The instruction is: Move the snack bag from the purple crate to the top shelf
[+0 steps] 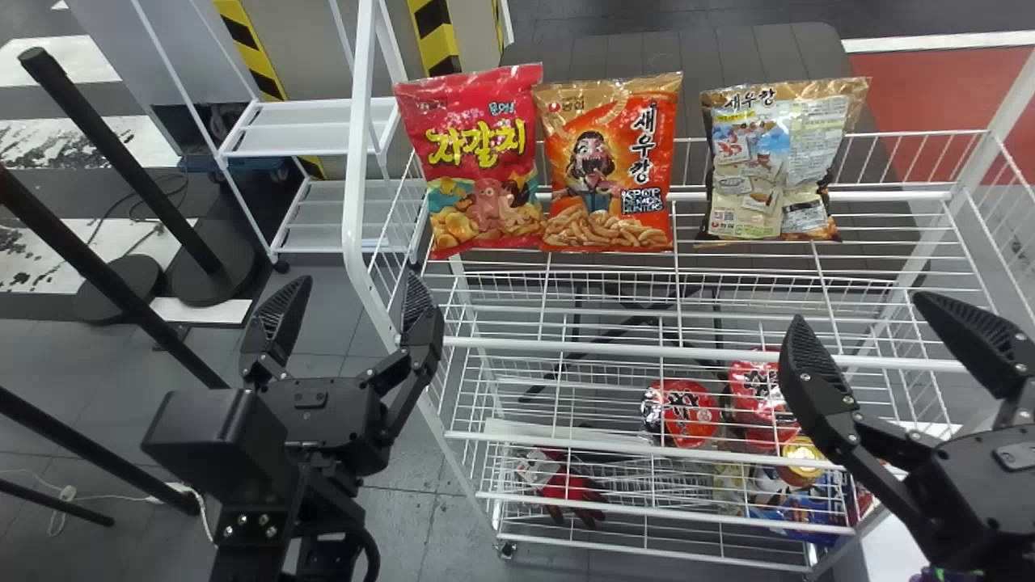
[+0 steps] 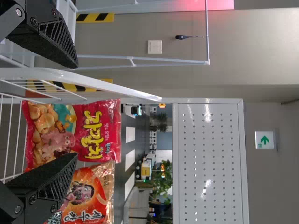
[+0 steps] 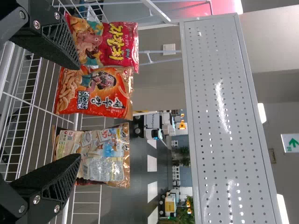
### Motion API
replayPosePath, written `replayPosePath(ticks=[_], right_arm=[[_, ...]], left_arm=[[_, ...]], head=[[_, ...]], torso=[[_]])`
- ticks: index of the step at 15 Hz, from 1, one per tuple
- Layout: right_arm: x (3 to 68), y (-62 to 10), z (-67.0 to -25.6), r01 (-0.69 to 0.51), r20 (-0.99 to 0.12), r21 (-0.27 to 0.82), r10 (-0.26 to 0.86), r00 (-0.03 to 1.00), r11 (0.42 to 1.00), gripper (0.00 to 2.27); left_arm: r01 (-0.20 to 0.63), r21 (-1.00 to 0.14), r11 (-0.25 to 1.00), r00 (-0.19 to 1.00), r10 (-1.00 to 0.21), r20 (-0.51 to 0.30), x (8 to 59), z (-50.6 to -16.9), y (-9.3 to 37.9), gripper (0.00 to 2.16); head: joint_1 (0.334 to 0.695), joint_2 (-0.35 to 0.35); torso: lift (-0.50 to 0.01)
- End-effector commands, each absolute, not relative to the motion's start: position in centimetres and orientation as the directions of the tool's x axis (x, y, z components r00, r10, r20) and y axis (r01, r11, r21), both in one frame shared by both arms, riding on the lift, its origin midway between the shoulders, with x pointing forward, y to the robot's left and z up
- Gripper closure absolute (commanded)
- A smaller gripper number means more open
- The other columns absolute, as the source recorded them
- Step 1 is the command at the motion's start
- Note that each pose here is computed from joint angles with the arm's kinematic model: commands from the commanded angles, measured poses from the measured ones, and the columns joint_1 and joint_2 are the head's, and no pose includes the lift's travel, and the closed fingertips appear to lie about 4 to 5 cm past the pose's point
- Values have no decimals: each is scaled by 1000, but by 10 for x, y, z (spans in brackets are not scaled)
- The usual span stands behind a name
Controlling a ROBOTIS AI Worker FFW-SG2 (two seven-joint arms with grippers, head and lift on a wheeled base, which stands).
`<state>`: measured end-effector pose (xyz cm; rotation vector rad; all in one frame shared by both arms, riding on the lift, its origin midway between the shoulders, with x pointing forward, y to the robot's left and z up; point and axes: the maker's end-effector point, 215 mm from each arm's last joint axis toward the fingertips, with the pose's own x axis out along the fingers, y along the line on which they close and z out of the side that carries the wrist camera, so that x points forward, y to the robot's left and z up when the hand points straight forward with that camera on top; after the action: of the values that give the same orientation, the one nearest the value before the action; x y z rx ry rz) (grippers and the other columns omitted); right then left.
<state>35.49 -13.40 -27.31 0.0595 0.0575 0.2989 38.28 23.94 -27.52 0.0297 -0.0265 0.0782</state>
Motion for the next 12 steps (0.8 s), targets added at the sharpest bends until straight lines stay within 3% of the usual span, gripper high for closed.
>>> replayPosePath(ticks=[1, 12], right_arm=[[355, -134, -273, -292, -47, 67, 296, 954, 954, 167], [356, -135, -276, -291, -59, 66, 295, 954, 954, 167]], left_arm=[[-80, 33, 996, 997, 79, 26, 383, -276, 240, 161], [-78, 33, 996, 997, 78, 29, 383, -274, 239, 161]], head=[[695, 164], [695, 162]], torso=[[3], [3]])
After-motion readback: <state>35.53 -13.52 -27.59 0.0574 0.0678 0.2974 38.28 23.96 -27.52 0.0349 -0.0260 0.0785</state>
